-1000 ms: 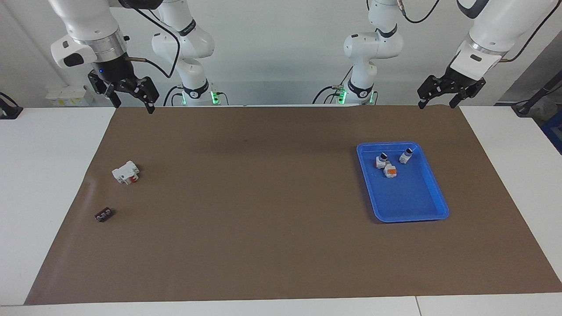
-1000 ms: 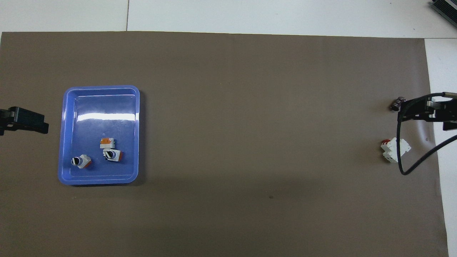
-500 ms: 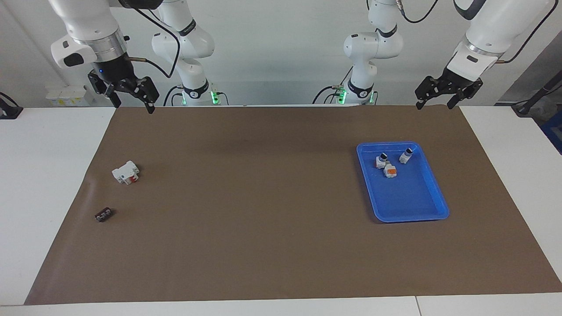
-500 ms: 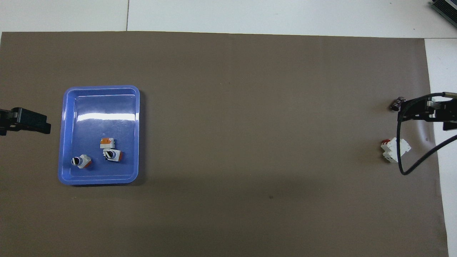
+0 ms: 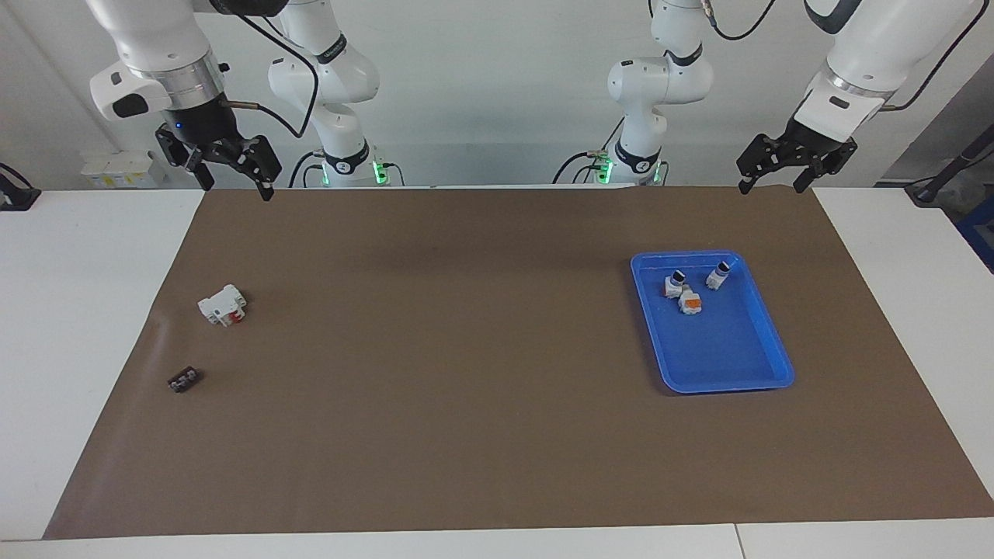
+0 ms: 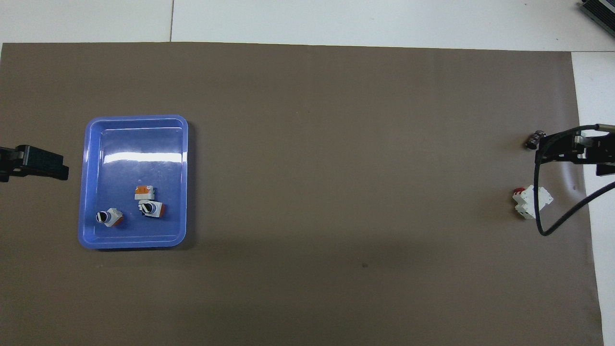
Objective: Turn and place switch with both arms
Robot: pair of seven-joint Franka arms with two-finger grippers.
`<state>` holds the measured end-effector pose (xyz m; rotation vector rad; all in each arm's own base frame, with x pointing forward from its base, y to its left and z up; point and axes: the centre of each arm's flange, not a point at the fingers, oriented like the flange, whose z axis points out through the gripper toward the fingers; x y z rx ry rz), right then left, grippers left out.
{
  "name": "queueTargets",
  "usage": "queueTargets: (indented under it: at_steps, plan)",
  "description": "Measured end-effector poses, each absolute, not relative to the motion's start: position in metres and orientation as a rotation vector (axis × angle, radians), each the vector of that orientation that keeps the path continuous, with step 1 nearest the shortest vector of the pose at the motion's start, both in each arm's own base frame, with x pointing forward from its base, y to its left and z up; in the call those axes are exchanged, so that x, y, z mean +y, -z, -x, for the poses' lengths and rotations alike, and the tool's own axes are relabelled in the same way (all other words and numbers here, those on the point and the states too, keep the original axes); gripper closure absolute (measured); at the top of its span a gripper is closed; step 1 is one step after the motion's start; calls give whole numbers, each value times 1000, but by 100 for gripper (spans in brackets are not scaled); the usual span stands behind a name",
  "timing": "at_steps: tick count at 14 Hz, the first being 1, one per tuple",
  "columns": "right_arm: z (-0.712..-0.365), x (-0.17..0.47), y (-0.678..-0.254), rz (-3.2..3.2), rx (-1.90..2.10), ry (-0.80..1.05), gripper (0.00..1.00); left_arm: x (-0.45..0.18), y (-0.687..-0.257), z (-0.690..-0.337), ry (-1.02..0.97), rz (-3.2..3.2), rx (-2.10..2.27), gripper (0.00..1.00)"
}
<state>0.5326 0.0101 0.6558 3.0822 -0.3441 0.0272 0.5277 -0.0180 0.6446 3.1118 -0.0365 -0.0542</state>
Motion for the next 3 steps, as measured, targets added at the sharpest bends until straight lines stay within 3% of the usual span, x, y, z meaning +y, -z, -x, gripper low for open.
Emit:
queueTargets:
  at_steps: [3]
  plan:
    - [-533,10,-656,-3082,-344,-27,0,-17,-646,-530,20,-3112,-39,0]
